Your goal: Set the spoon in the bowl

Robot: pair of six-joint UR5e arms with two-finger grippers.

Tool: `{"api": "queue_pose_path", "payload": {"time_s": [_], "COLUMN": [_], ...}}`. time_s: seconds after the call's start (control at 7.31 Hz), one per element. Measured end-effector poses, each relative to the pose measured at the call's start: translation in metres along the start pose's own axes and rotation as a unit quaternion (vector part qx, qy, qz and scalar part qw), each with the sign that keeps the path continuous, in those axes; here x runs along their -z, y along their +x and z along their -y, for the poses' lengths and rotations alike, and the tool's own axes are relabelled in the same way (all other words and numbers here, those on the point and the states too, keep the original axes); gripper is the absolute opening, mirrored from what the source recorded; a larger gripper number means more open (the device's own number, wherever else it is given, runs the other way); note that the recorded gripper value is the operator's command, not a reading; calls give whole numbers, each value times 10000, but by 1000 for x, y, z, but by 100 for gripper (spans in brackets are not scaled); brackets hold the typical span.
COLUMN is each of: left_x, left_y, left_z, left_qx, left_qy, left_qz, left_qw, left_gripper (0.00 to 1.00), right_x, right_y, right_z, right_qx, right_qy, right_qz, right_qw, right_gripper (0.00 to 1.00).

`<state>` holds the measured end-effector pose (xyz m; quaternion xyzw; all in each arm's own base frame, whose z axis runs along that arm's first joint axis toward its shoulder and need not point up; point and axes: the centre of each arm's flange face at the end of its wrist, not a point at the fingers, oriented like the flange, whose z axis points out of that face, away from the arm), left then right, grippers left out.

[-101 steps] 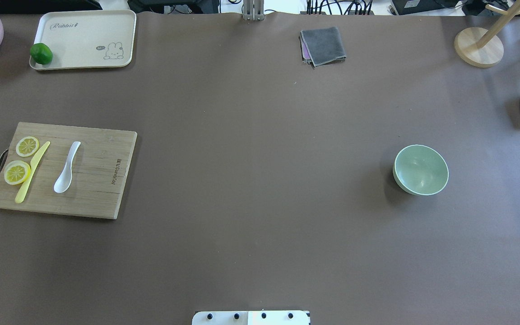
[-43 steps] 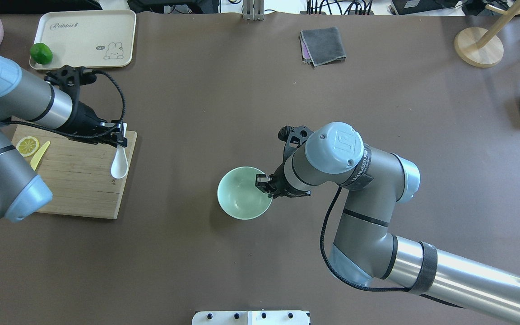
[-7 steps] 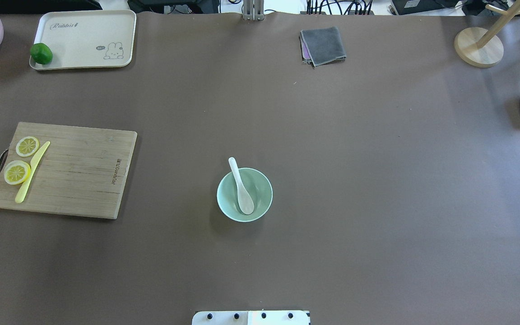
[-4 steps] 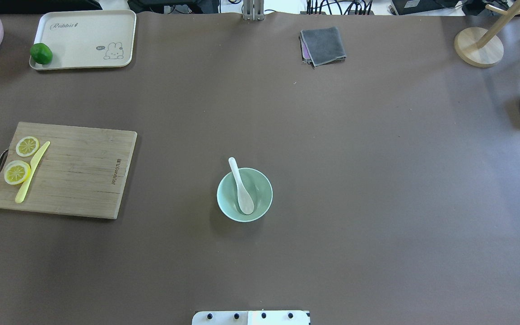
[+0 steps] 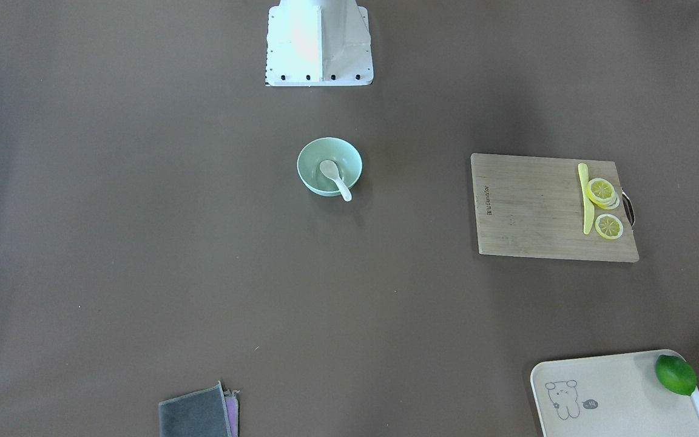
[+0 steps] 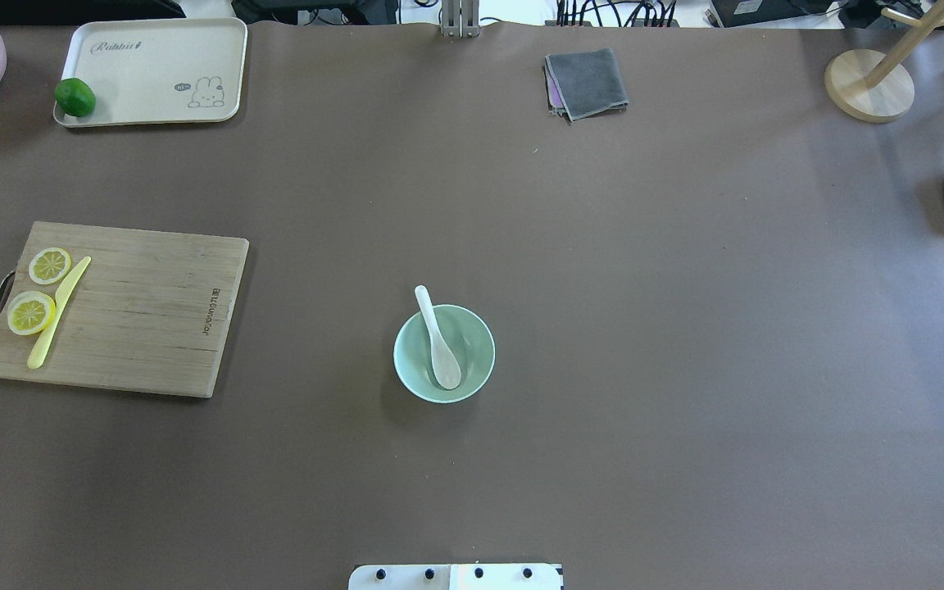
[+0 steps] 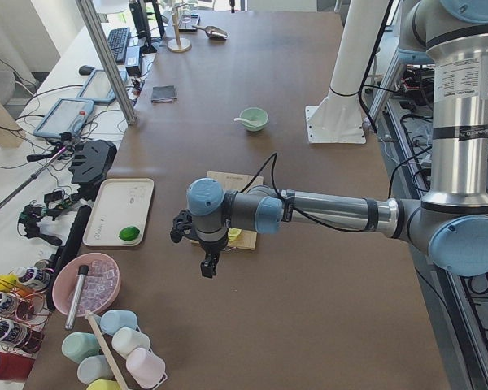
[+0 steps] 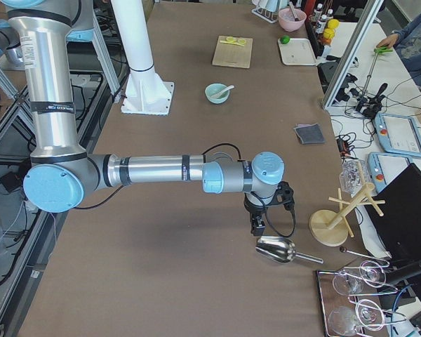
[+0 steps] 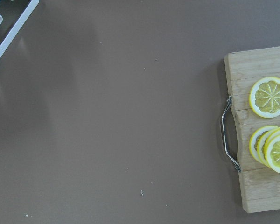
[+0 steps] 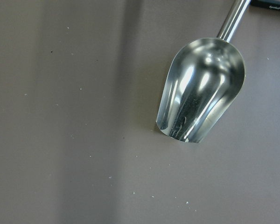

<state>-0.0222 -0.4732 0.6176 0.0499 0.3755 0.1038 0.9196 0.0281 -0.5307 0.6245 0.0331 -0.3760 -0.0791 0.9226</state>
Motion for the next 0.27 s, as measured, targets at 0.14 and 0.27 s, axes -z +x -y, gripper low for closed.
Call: {"api": "queue_pose_path", "payload": {"time_s": [0.14,0.27], "left_x": [0,1], "left_y": [0,1], "left_z": [0,2], "left_qx": [-2,-8], "left_qy": [3,10], "left_qz": [0,1], "left_qw": [10000,10000], "left_gripper": [98,98], "right_x": [-1,0], "right_y": [-3,-6], "right_z": [0,-1], "right_qx": [-10,-5], "right_qy": [6,25], "right_qz": [161,310], "right_qw": [9999,9995], "right_gripper": [100,100]}}
